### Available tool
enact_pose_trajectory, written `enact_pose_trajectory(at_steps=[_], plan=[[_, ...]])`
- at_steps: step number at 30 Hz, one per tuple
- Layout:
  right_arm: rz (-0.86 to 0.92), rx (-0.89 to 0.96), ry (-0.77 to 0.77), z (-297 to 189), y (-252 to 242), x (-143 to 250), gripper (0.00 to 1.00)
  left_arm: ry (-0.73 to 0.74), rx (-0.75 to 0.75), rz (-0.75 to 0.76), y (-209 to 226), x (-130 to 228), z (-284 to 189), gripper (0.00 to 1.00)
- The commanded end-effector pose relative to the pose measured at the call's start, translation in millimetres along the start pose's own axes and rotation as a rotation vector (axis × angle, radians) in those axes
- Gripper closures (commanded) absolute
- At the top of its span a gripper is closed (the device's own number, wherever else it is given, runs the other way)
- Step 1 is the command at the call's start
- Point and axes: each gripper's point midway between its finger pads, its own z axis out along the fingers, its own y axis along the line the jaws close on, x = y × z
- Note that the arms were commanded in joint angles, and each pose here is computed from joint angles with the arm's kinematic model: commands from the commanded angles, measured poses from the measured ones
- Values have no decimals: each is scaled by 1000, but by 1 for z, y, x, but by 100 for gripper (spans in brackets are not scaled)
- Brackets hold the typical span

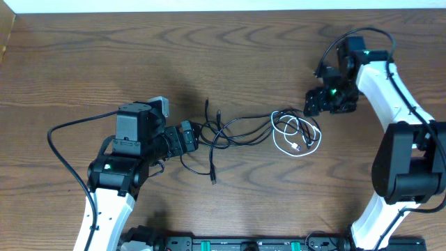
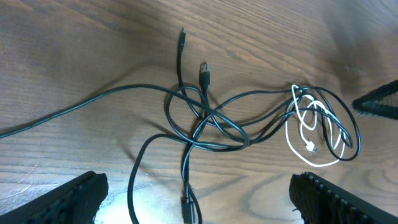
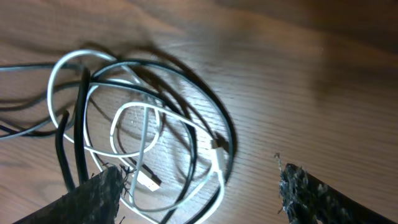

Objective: Untangle cables
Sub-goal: 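Lower the right gripper onto the white cable loops and grasp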

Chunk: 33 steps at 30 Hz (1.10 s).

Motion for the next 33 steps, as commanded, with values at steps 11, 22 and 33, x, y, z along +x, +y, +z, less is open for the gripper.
enact_pose_trajectory(at_steps=[11, 22, 33], plan=[[-94, -44, 69, 40, 39, 23, 28, -15, 13, 8, -4, -6, -4, 2], [-122, -56, 80, 43, 51, 26, 44, -15, 13, 8, -4, -6, -4, 2], [-176, -67, 64, 57, 67, 27, 64, -15, 13, 8, -4, -6, -4, 2]])
